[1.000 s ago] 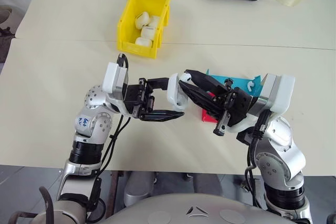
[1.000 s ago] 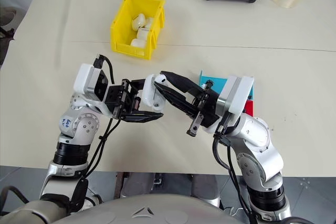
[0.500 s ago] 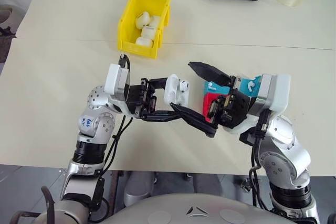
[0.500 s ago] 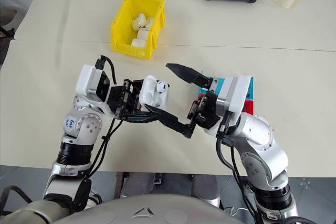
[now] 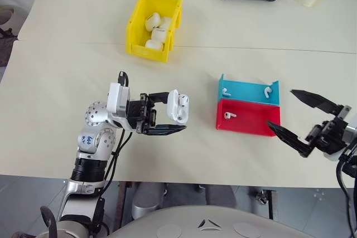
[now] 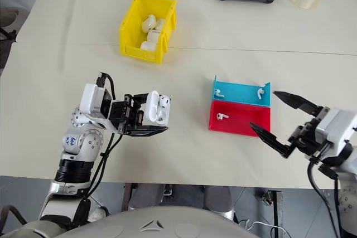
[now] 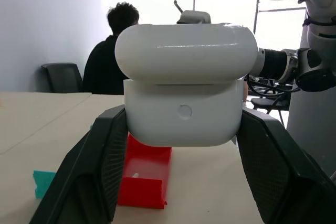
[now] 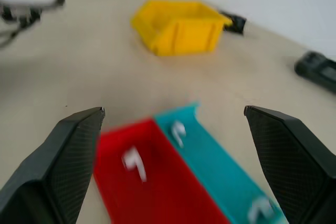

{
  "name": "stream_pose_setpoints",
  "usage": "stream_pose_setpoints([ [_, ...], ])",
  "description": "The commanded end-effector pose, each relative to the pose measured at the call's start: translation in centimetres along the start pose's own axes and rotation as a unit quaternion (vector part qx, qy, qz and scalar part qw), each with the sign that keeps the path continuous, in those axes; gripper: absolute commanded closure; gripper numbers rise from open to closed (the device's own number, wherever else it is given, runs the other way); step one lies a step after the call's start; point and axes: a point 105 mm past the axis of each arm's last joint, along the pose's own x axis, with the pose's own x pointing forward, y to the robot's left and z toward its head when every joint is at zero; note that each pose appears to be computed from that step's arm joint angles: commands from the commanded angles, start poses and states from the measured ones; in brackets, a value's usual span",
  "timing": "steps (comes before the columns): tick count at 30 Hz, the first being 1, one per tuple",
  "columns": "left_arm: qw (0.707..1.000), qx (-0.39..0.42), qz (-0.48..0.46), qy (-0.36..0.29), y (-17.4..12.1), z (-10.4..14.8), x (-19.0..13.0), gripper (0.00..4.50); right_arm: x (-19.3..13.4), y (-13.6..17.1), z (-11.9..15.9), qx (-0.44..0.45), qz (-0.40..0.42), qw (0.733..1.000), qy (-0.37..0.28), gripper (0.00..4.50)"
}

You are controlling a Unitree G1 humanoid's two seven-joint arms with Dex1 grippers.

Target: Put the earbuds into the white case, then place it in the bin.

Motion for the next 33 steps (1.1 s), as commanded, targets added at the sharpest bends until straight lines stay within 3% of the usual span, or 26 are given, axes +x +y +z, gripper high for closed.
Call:
stream_pose_setpoints([
  [1,1.0,0.016,-0.005,-0.004,-0.3,0.2,0.4,1.74,-1.5,-1.6,-0.4,-0.03,-0.018,0.999,0.019,0.03],
  [5,1.0,0.023,-0.001,-0.007,-0.3,0.2,0.7,1.74,-0.4,-2.4,0.2,-0.041,0.003,0.999,0.016,0.03],
  [8,1.0,0.029,0.004,-0.01,-0.4,0.3,0.9,1.74,2.6,-2.0,1.8,-0.02,0.06,0.998,0.008,0.03],
  [11,0.999,0.032,0.009,-0.011,-0.5,0.3,1.0,1.74,5.1,-2.3,1.9,0.0,0.083,0.994,0.068,0.03],
  [15,0.999,0.032,0.015,-0.011,-0.8,0.3,1.1,1.74,8.8,-2.6,3.5,0.041,0.101,0.99,0.094,0.03],
  [24,0.999,0.035,0.019,-0.011,-1.1,0.3,1.3,1.74,14.7,-3.4,2.2,0.054,0.101,0.968,0.223,0.03],
  [33,0.999,0.04,0.03,-0.013,-1.1,0.5,1.4,1.74,16.3,-3.7,0.5,-0.01,0.135,0.95,0.28,0.03],
])
